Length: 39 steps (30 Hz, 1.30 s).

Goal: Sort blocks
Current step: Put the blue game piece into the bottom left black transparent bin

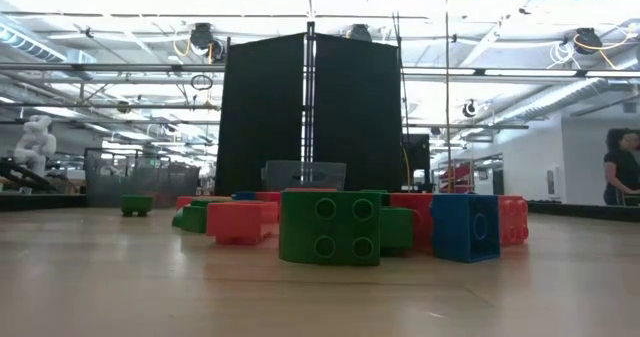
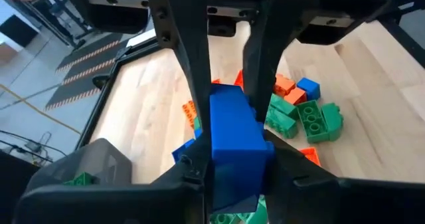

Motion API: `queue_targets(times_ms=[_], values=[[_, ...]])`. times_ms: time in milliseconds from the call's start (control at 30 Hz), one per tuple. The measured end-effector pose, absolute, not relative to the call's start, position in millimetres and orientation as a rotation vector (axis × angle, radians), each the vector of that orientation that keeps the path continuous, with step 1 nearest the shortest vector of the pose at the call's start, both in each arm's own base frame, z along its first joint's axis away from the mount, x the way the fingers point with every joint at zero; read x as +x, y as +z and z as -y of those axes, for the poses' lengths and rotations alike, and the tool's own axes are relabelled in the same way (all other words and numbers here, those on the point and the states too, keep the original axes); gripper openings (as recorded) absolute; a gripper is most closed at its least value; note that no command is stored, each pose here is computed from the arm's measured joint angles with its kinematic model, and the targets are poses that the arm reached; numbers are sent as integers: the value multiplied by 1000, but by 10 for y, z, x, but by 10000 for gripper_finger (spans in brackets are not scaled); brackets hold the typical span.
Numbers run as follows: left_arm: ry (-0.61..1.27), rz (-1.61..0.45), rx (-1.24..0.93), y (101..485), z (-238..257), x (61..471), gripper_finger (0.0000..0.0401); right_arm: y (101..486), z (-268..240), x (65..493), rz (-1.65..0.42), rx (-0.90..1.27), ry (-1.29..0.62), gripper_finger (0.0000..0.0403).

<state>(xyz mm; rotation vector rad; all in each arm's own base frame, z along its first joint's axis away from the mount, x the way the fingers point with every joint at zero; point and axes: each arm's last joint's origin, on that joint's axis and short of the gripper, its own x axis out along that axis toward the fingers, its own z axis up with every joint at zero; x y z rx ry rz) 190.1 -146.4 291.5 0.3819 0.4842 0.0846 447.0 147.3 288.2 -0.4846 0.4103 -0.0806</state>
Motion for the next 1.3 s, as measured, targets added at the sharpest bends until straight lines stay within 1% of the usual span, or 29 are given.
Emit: queue_targets(times_ms=[167,300,400,467,600,733,900,1067,1133,1233,1300], values=[[96,-489,366,2907,1464,1889,72,2841,-1464,4450,-457,-498,-81,159],[106,-503,366,2892,1453,1878,72,2763,-1435,4384,-569,-548,-115,186],[136,-576,325,2818,1421,1804,72,2736,-1406,4263,-676,-562,-186,190],[123,-686,264,2736,1396,1720,72,2768,-1371,4165,-733,-523,-213,188],[109,-962,-11,2607,1388,1521,72,2808,-1326,4053,-791,-430,-251,181],[69,-1220,-293,2558,1509,1318,72,2794,-1316,4029,-816,-418,-259,176],[43,-1348,-442,2555,1673,1113,72,2787,-1306,4035,-819,-419,-259,175],[39,-1371,-463,2555,1744,998,72,2787,-1278,4057,-811,-410,-265,175],[24,-1374,-449,2555,1761,968,91,2796,-1268,4083,-797,-380,-237,175],[-10,-1368,-407,2555,1776,938,149,2794,-1240,4118,-804,-307,-134,175],[-26,-1369,-380,2553,1778,924,185,2787,-1216,4135,-810,-262,-102,176]])
